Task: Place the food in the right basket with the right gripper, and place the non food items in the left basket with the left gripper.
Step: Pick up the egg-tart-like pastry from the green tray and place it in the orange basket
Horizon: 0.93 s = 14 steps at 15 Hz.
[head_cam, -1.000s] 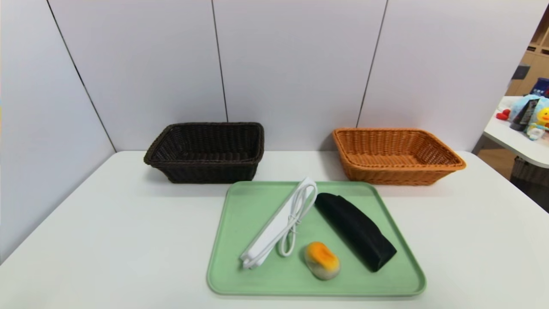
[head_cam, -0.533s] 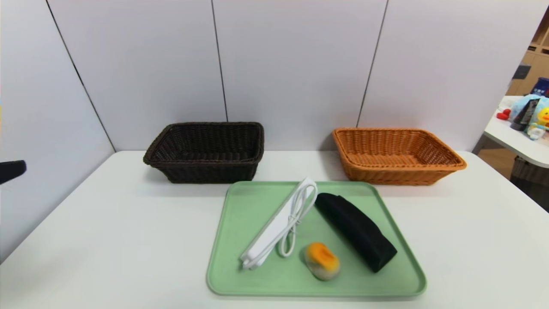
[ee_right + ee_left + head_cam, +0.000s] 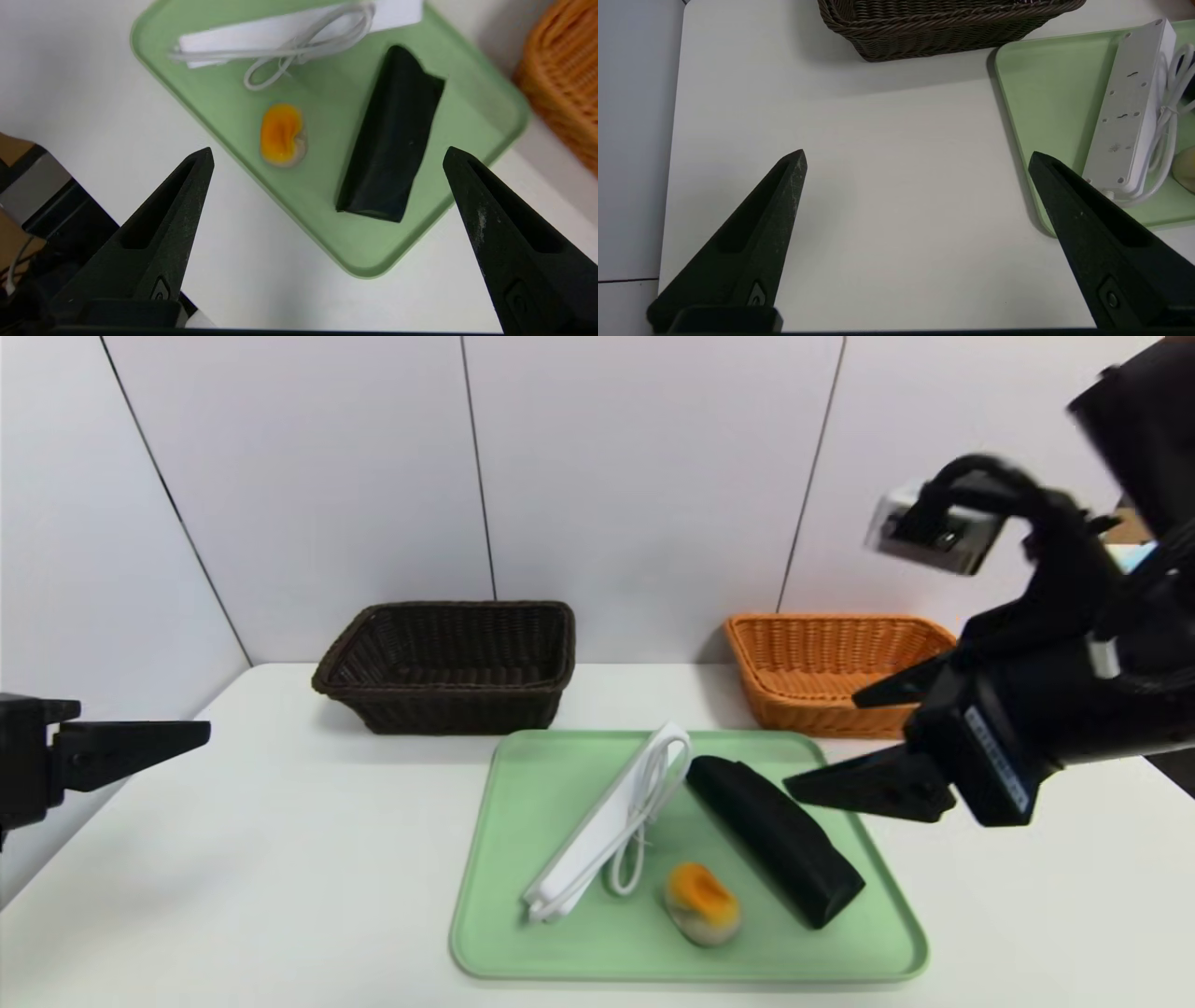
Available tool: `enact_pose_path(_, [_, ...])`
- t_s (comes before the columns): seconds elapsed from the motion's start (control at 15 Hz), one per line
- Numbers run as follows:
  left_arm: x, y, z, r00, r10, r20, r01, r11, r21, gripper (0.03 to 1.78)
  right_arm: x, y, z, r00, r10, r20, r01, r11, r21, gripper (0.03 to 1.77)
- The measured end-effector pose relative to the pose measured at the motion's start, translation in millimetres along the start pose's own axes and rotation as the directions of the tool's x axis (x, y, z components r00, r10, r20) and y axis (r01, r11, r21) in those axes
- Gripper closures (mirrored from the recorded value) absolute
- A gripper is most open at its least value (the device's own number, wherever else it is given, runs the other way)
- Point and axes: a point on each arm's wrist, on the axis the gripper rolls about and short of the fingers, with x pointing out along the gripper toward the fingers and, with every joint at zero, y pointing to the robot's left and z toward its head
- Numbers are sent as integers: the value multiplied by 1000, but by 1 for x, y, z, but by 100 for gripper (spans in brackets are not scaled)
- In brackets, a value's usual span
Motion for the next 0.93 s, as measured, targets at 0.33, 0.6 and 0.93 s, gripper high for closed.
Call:
enact_pose_path(0.33, [8,-2,-2,999,-7,-35,7,1000,7,12,66,12,-7,970,46,-239,-49,999,-8,10])
enact_pose_path(0.6, [8,-2,-6,999,-10,-47,10,1000,10,12,106,21,-10,942,50,-333,-63,998,-28,10])
enact_pose_path(0.93, [8,-2,-12,998,-11,-59,11,1000,13,12,151,30,-13,923,60,-381,-77,997,-28,10])
